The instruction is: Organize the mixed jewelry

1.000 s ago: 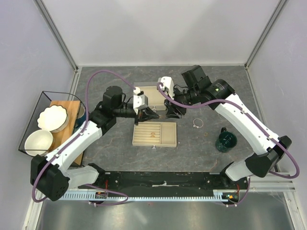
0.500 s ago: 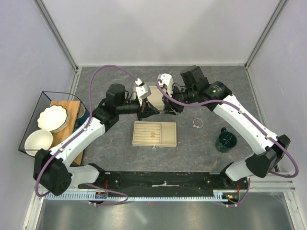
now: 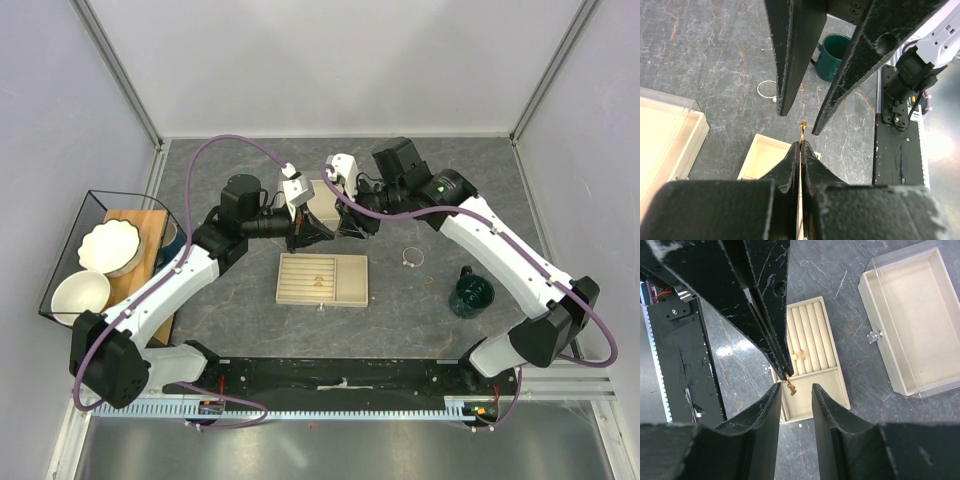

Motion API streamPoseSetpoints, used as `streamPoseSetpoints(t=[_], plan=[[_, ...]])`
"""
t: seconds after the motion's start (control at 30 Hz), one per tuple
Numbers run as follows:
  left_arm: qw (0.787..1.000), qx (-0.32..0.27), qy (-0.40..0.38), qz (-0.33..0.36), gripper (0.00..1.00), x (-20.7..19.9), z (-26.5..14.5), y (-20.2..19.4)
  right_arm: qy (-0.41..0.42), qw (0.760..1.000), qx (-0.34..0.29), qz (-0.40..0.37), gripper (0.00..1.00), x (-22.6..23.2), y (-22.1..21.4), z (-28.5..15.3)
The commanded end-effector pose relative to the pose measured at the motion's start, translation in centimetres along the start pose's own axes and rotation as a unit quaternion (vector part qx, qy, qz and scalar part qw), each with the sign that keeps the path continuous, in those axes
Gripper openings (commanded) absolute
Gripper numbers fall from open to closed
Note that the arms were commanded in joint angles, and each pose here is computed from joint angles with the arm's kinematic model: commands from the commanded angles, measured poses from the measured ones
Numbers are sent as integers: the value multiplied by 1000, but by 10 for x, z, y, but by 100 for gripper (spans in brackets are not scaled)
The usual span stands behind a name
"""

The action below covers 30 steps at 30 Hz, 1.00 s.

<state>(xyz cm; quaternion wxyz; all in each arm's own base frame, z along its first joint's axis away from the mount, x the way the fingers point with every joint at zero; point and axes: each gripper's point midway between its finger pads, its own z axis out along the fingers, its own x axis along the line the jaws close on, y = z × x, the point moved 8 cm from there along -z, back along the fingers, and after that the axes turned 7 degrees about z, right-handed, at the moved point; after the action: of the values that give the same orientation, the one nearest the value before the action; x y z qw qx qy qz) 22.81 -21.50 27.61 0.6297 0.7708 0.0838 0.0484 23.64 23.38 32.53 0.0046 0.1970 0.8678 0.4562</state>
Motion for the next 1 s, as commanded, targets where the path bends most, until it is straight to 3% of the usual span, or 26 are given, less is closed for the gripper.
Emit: streamPoseSetpoints(t=[0.0, 0.23, 0.6, 0.83, 0.97], plan=[[999, -37, -24, 16, 2, -7, -2, 18, 10, 1000, -16, -3, 37, 0, 7, 4], [999, -41, -28, 17, 2, -8, -3, 18, 17, 1000, -23, -6, 25, 1, 8, 4], [999, -35, -24, 17, 2, -7, -2, 11, 20, 999, -27, -13, 17, 6, 9, -2], [999, -33, -21, 19, 2, -6, -2, 7, 27, 999, -30, -15, 0, 9, 8, -5], [999, -33, -13, 18, 5, -5, -3, 6, 28, 999, -30, -15, 0, 9, 8, -6]])
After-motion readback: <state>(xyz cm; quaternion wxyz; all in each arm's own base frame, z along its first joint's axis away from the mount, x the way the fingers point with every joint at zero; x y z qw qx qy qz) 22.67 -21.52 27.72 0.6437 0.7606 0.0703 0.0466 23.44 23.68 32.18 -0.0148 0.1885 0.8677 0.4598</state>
